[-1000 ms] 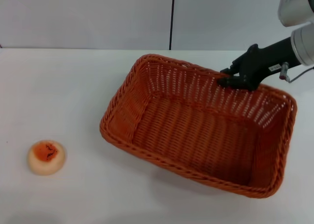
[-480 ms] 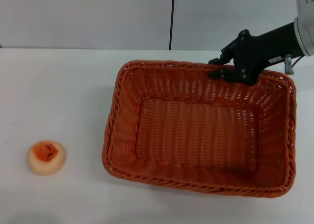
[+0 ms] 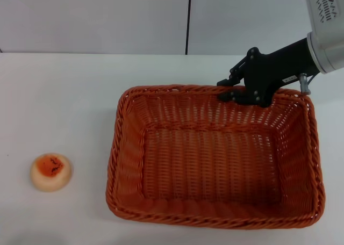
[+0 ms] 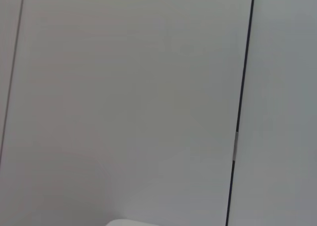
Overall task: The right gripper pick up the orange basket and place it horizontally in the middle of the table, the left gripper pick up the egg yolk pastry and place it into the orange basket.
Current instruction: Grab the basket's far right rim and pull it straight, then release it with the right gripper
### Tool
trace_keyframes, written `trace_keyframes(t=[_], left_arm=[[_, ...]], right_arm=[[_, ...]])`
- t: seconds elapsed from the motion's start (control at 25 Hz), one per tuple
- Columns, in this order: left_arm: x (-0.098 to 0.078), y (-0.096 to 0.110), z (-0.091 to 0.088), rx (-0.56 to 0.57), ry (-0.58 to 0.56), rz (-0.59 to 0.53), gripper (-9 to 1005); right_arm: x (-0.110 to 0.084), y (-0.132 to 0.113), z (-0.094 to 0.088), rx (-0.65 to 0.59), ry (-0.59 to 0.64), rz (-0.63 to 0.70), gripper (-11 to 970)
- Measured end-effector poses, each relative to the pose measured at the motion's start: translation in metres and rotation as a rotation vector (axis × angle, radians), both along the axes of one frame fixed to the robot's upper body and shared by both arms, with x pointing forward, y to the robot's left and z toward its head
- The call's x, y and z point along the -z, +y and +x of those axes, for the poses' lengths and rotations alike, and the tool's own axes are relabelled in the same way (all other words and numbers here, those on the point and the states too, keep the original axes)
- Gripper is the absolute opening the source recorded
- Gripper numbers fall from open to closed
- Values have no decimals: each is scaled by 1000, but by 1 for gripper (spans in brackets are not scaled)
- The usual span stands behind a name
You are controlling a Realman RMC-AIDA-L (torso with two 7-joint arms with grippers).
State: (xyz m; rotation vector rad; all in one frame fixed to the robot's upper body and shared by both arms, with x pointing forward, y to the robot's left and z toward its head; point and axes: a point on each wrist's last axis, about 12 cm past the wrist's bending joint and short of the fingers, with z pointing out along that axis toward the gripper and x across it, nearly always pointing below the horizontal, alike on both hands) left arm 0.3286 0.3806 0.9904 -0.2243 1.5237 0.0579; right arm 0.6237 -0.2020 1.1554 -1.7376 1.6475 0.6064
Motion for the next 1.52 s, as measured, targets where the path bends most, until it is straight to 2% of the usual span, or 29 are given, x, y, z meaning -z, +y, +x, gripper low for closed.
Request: trace_keyframes(t=[0.56,0.96,1.52], left_arm=[[0,-1,-1,9,3,1,808],[0,-1,-1,8,3,-2,808],[0,-1,1,10,5,0,807]], right_arm=[[2,3,-2,-17,-25,1,188],[9,0,5,43,-77,-30,202],[20,16,-1,14,-29,-58,222]])
